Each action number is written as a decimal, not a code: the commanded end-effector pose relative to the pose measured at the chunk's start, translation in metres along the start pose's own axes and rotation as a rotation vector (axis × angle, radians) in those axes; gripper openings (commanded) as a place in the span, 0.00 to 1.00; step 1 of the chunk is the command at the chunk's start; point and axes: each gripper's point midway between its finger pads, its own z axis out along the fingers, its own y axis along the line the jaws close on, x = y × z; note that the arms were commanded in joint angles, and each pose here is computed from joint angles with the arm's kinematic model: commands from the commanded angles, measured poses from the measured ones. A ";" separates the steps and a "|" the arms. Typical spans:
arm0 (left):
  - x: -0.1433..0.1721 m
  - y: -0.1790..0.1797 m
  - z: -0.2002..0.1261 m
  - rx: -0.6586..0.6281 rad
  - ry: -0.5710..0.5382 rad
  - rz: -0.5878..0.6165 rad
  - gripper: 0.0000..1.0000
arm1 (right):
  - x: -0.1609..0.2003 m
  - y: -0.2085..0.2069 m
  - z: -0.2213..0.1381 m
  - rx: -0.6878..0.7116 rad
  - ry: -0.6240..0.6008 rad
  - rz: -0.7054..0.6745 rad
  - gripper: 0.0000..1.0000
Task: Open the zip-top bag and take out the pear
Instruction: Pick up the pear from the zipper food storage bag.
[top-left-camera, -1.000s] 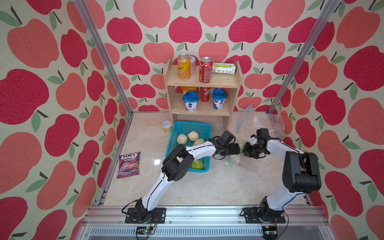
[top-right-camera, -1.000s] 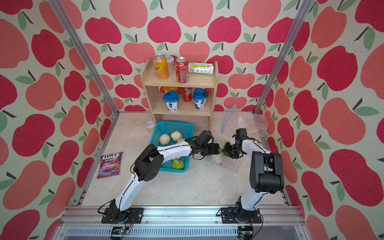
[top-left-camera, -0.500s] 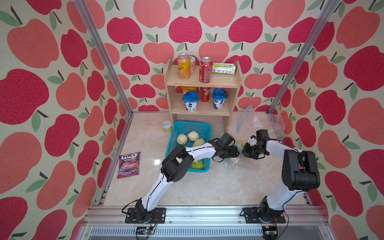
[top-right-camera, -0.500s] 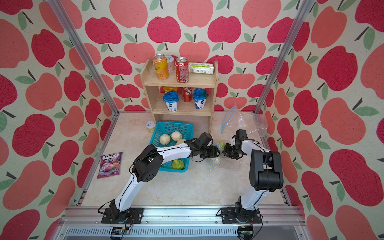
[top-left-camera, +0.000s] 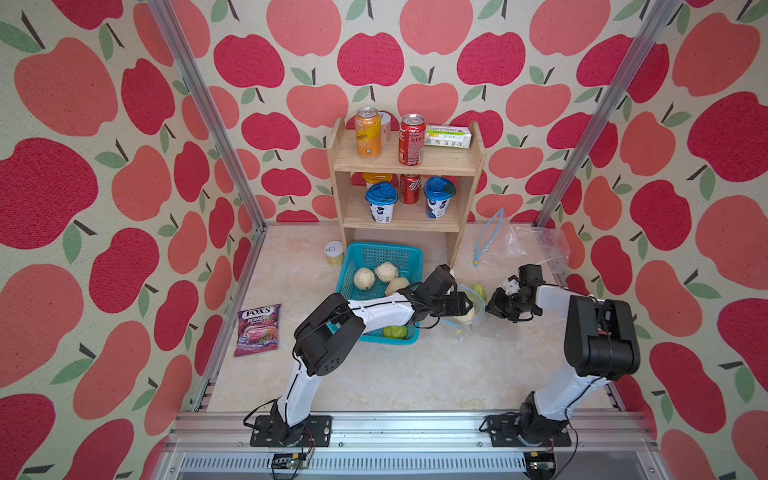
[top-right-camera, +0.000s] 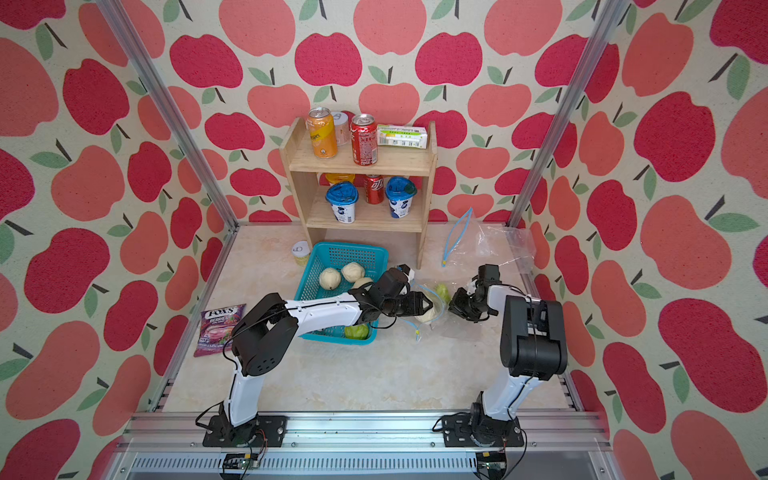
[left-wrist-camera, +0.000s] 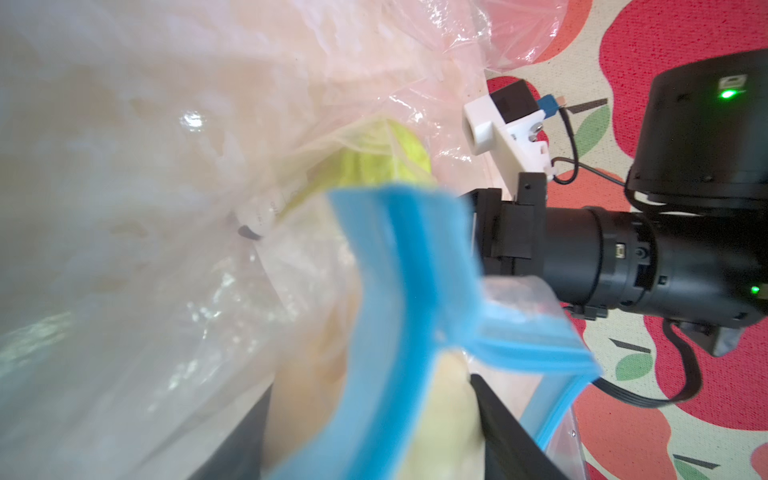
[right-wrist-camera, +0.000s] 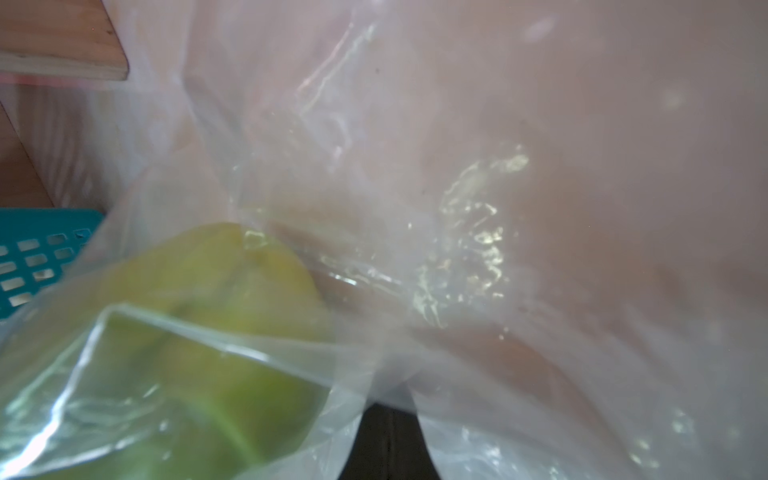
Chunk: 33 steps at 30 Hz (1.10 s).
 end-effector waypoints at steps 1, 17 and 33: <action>-0.014 -0.028 -0.022 0.068 -0.069 0.027 0.52 | 0.016 -0.035 0.011 0.126 0.039 0.062 0.00; -0.027 -0.115 -0.086 0.479 -0.233 0.275 0.48 | 0.018 -0.046 0.012 0.172 0.038 0.065 0.00; -0.079 -0.017 -0.225 -0.079 -0.281 0.240 0.45 | 0.011 -0.027 0.000 0.139 0.000 -0.027 0.00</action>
